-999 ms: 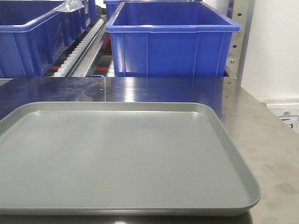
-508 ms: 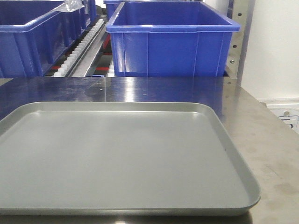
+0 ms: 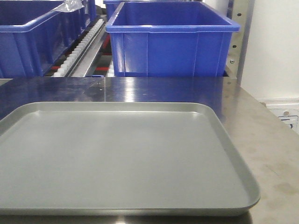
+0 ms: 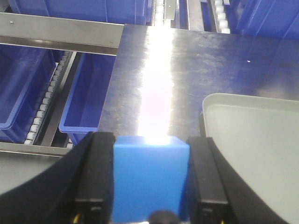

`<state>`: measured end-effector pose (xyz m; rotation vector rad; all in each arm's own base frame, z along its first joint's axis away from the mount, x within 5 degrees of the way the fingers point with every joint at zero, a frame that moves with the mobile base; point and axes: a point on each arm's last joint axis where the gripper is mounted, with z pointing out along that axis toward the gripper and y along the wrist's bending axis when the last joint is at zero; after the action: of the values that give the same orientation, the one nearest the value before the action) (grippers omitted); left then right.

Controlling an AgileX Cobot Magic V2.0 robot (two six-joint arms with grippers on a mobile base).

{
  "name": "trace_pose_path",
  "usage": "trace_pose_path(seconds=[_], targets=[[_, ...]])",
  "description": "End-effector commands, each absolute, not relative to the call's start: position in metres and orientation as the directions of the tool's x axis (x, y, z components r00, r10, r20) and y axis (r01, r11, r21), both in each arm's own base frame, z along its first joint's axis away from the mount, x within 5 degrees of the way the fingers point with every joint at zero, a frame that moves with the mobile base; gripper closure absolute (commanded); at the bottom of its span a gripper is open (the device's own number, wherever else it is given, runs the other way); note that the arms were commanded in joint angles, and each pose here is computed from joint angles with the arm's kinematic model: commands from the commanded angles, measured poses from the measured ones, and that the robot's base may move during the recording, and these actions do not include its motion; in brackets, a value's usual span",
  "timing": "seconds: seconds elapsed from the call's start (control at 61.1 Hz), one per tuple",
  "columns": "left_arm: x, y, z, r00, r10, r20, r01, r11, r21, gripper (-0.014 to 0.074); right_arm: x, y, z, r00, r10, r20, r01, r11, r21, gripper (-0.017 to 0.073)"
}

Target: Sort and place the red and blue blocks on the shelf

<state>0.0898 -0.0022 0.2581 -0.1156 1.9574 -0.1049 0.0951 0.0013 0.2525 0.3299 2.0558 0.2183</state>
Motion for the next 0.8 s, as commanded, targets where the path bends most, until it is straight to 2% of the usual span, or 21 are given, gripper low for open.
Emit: trace_pose_path(seconds=[0.0, 0.786], targets=[[0.0928, -0.0031, 0.2734, -0.29, -0.137, -0.947, -0.012, 0.99, -0.14, 0.0469, 0.0992, 0.0, 0.2675, -0.371, 0.315, -0.874, 0.119, 0.949, 0.292, 0.0492], [0.0928, -0.0031, 0.2734, -0.29, -0.137, -0.947, -0.012, 0.99, -0.14, 0.0469, 0.0992, 0.0, 0.2675, -0.371, 0.315, -0.874, 0.119, 0.949, 0.292, 0.0492]])
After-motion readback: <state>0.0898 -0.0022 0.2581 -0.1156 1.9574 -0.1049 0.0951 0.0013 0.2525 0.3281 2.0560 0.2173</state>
